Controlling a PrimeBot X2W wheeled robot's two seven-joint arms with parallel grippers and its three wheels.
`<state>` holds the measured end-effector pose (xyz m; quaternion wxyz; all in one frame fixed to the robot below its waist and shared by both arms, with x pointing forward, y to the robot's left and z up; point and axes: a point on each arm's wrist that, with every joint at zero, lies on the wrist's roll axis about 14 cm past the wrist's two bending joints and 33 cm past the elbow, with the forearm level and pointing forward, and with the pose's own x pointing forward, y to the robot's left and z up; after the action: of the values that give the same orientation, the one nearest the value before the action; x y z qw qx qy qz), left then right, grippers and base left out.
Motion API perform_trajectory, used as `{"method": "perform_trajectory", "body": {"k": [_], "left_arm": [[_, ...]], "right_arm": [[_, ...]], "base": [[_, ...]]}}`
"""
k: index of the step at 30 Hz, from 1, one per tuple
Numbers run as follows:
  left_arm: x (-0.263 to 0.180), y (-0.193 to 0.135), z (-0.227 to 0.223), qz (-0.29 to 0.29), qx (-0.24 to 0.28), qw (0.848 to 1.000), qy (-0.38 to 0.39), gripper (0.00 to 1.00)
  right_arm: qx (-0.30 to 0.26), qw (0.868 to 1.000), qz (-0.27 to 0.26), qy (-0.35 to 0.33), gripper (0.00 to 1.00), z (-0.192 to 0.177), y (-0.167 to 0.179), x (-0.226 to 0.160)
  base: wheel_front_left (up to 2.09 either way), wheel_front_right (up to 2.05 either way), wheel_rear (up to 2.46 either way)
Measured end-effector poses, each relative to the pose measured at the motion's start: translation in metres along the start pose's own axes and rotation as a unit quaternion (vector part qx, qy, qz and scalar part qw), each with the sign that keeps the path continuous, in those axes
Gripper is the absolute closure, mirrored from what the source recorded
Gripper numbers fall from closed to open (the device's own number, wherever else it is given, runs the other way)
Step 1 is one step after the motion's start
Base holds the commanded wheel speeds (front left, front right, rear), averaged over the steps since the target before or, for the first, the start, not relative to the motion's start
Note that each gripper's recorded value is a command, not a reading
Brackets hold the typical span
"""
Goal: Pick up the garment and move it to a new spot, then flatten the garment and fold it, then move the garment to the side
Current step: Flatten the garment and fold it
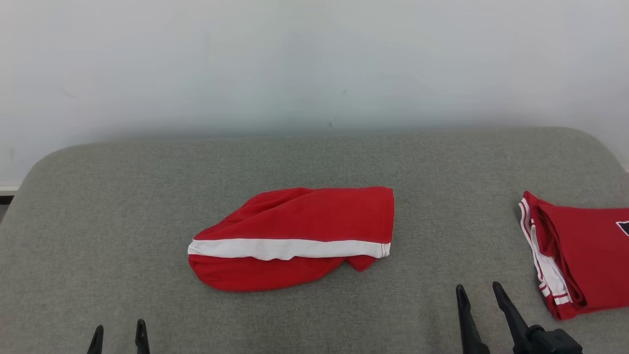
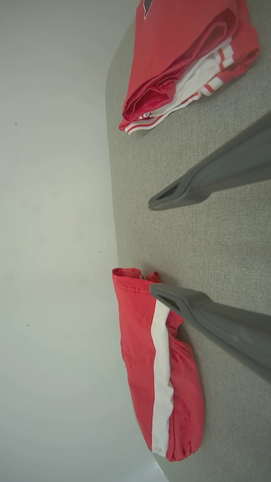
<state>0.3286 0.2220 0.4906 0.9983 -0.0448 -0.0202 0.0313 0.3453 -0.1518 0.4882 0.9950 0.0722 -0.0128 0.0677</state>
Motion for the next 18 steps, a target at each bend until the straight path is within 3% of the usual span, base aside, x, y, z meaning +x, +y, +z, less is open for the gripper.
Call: {"method": "perform_trajectory", "body": {"k": [18], "left_arm": [[-0.005,-0.01,-0.015,-0.016,-0.01,1.0,0.023,0.0]], "right_arm": [[0.0,1.0,0.002,-0.001,0.0,0.001,0.001,0.001]], "base": [[0.0,0.0,0.0]]}}
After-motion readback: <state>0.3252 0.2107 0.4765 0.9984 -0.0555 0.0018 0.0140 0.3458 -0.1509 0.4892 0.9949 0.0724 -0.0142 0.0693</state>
